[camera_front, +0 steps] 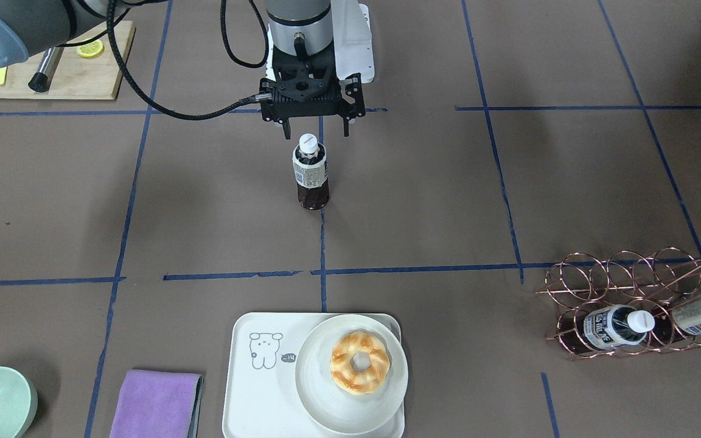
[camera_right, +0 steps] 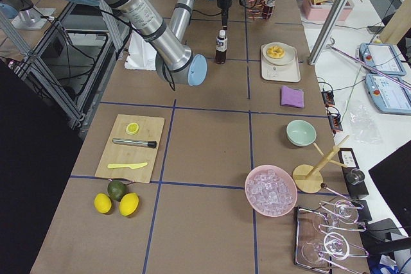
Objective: Place tea on tray
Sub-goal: 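Lower the right gripper around the bottle and close on it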
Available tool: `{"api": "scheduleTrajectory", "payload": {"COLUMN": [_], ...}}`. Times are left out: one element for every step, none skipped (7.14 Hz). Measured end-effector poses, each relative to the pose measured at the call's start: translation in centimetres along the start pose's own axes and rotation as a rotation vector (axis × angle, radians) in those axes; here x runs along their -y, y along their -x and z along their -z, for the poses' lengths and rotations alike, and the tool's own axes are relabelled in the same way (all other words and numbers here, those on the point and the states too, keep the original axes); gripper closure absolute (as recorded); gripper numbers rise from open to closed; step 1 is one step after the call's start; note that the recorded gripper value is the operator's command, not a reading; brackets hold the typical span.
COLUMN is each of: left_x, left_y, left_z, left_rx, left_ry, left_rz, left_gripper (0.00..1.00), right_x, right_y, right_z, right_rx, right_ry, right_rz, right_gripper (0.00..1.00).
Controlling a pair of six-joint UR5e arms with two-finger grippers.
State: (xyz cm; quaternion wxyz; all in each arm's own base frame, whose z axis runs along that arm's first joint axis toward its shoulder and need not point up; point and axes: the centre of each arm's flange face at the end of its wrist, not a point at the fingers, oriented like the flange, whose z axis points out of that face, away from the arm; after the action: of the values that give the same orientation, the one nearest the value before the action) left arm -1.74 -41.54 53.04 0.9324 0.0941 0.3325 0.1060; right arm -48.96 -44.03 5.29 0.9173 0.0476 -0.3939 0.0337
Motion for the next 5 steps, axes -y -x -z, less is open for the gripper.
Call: {"api": "scheduleTrajectory", "payload": {"left_x": [0.0, 0.1, 0.1, 0.1, 0.1], "left_y": [0.0, 0.0, 0.0, 0.0, 0.0], "left_z": [0.0, 0.0, 0.0, 0.0, 0.0], "left_rx": [0.000, 0.000, 0.000, 0.000, 0.000], "left_ry": [0.000, -0.001, -0.002, -0.002, -0.002], "left_rz": [-0.001, -0.002, -0.002, -0.002, -0.002], "left_gripper": [0.00, 0.00, 0.00, 0.00, 0.00], "right_x": [0.0, 0.0, -0.1, -0.3, -0.5], "right_y": [-0.2, -0.3, -0.4, -0.3, -0.4], "right_z": [-0.5, -0.8, -1.1, -1.3, -1.7], "right_rx": [-0.022, -0.036, -0.042, -0.046, -0.050], "right_ry": [0.009, 0.016, 0.022, 0.029, 0.036], "right_rz": [-0.004, -0.004, -0.003, -0.001, 0.002], "right_gripper": [0.03, 0.09, 0.19, 0.23, 0.25]}}
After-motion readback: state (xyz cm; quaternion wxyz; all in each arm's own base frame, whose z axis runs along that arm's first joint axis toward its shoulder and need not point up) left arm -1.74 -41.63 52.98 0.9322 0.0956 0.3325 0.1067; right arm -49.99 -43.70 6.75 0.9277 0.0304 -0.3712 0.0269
